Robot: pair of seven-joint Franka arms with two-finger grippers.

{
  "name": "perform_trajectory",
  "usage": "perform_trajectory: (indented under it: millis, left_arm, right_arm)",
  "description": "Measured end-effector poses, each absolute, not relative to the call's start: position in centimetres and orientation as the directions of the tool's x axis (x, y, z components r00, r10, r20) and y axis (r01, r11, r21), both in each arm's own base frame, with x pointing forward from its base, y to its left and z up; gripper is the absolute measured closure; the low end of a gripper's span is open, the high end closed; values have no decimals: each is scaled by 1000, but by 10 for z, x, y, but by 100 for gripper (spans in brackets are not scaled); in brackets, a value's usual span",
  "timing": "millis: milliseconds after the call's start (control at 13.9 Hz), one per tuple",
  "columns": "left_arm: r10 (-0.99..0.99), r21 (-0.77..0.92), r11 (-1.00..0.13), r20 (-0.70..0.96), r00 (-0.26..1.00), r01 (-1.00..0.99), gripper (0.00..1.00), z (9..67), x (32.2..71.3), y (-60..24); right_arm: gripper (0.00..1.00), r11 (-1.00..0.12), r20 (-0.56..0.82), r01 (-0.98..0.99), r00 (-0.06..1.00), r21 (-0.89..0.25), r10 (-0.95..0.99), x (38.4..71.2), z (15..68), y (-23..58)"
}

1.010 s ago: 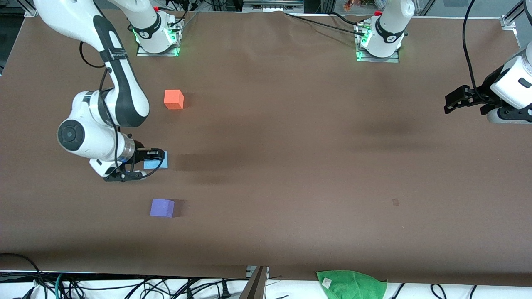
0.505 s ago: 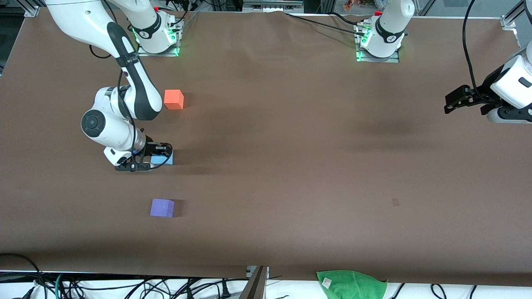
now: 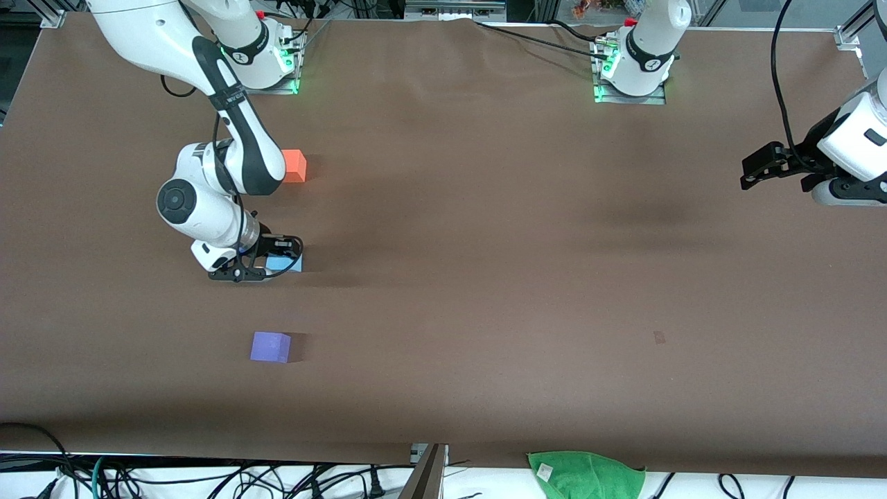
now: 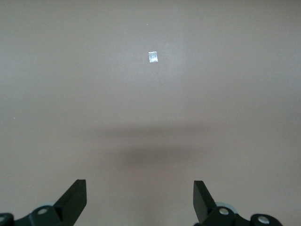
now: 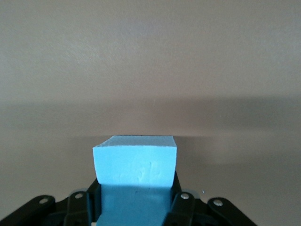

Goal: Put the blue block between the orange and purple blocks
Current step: 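Lower the blue cube onto the table and open the right gripper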

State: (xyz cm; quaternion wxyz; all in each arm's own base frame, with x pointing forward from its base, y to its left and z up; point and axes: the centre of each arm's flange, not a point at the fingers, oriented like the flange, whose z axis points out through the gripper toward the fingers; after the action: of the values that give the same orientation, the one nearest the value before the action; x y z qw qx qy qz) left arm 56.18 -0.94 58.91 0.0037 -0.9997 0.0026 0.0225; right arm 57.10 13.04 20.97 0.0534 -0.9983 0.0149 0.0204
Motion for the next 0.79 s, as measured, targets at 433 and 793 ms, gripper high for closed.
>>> perform_trajectory:
  millis: [433, 793]
  left_arm:
    - [-5, -7, -1000, -43, 999, -5, 0, 590, 562, -9]
    - [-5, -7, -1000, -43, 999, -5, 0, 590, 562, -9]
  right_arm:
    - [46, -994, -37, -31, 999, -106, -28, 570, 209, 131]
    - [46, -994, -36, -30, 999, -106, -27, 569, 209, 131]
